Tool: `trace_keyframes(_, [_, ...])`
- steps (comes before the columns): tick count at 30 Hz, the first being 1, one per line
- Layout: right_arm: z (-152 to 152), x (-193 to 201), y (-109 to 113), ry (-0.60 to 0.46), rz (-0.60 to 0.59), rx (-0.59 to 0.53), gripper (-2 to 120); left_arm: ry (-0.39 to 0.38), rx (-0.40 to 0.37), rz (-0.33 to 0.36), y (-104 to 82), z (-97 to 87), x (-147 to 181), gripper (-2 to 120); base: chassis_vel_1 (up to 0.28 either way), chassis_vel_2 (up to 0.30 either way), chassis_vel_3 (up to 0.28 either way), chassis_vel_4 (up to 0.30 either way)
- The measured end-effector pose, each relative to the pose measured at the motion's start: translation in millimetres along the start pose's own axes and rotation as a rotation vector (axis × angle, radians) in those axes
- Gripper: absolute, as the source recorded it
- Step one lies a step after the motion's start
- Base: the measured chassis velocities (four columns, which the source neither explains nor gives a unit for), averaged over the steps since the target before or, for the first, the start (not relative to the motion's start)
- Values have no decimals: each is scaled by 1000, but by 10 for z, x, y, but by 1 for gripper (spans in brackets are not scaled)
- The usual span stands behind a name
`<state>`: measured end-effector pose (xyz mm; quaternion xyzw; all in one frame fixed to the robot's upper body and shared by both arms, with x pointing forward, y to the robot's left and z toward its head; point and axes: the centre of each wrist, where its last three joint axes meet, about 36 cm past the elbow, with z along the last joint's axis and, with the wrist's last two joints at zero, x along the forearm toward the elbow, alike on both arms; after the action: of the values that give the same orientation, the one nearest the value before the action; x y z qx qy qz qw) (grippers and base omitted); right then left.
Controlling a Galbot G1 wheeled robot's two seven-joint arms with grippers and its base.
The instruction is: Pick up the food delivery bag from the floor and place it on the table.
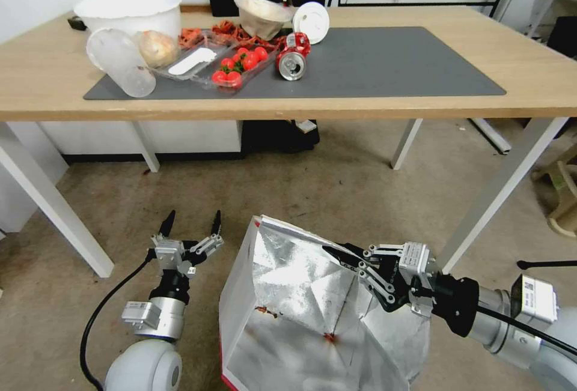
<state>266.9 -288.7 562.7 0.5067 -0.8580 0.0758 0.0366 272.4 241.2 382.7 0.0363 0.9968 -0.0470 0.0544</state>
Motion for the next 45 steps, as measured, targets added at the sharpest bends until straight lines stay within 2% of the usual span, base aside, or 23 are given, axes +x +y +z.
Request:
trace_keyframes(39, [-91, 44, -294, -36, -71, -113, 0, -4, -4, -8, 22, 3, 0, 100, 0, 0, 0, 0])
trace_keyframes(45, [-69, 42, -351, -36, -67, -114, 0, 5, -21, -47, 69, 2, -33, 100, 0, 0, 0, 0])
